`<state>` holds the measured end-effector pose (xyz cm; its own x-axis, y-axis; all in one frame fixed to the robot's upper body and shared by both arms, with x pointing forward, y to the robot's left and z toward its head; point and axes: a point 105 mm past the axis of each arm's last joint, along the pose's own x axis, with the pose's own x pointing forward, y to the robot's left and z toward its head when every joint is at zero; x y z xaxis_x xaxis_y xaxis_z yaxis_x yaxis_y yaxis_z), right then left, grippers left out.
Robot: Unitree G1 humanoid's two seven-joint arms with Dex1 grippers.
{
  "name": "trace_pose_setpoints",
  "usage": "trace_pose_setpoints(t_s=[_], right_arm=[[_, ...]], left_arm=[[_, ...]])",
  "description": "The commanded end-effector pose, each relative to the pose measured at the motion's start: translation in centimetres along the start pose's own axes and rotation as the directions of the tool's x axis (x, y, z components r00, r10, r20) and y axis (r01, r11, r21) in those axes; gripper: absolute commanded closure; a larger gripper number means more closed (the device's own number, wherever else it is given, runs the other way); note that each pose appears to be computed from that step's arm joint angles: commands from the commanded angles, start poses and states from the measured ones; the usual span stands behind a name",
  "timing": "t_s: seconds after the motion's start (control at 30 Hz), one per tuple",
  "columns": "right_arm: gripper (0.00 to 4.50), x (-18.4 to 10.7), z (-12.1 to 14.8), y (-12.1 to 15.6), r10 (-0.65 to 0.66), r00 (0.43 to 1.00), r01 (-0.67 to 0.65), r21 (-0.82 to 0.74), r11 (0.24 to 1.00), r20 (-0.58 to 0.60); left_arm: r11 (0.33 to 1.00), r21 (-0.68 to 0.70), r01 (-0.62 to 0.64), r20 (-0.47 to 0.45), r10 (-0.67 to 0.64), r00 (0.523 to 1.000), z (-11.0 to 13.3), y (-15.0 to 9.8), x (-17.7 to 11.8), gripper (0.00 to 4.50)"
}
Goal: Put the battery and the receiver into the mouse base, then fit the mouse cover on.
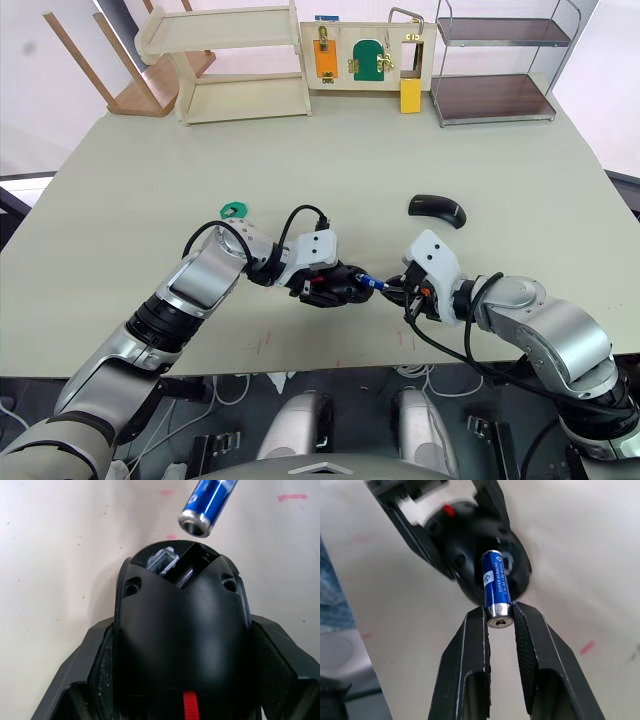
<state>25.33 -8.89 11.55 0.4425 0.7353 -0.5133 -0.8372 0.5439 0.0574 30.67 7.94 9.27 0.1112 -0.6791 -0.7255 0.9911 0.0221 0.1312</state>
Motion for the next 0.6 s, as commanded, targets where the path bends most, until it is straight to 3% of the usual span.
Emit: trace_pose_setpoints(t_s=[0.03,0.6], right_arm=[[4.33,0.1,0.7,0.2,0.001,1.0,-0.001,-0.007,1.0,-0.002],[4.33,1.4,1.1,0.5,-0.011,0.996,0.015,0.044,0.999,-0.085]], left_arm=[[0.995,-0.07,0.069,-0.073,-0.074,0.995,-2.5,-1.4,1.4,1.57],[0.995,-0.067,0.07,-0.069,-0.074,0.995,-2.3,-1.5,1.5,1.57]])
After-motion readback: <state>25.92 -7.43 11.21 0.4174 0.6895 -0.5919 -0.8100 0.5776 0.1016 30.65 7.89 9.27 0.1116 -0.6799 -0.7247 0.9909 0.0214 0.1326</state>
